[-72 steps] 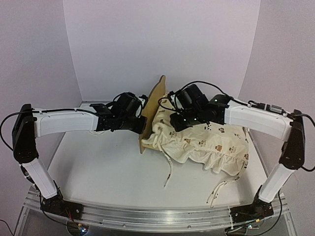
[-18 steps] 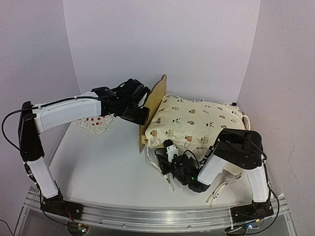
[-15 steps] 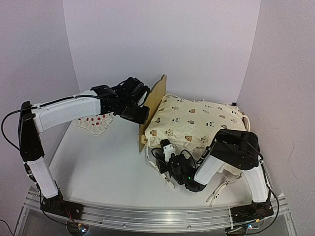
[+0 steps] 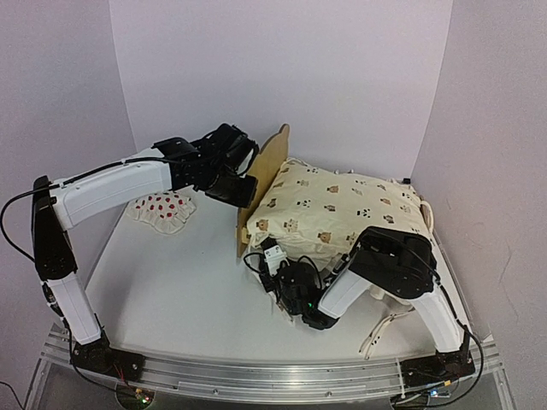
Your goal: Set up the pet bed
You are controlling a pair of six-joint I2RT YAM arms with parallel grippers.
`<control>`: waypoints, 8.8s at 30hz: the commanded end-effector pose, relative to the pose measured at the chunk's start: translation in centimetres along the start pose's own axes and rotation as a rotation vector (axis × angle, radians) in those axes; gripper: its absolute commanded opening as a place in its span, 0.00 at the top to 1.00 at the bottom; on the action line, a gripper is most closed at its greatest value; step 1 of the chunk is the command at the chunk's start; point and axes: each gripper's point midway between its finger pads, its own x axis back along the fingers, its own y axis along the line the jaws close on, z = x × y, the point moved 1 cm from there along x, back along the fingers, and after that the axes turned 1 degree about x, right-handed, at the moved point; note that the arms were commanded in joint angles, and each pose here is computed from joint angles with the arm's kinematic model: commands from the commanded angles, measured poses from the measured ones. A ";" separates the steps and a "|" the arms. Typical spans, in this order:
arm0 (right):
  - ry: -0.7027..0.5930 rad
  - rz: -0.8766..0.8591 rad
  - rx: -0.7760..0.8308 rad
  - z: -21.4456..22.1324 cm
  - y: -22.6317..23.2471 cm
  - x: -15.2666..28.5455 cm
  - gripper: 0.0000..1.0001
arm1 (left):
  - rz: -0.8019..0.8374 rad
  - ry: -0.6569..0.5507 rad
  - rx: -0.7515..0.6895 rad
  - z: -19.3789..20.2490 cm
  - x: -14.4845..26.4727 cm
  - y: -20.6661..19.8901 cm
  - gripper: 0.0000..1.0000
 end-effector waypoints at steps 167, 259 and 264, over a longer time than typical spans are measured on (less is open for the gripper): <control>0.687 -0.323 -0.141 -6.1 -7.0 18.1 0.53 | 0.359 0.282 -0.176 20.9 -0.6 -14.5 1.00; 0.896 -0.850 -0.142 -2.8 10.9 12.9 0.83 | 0.116 0.232 0.031 20.6 2.3 -1.8 1.00; 0.883 -0.810 -0.130 -4.3 6.1 16.7 0.79 | 0.190 0.248 0.050 20.3 1.5 -3.9 1.00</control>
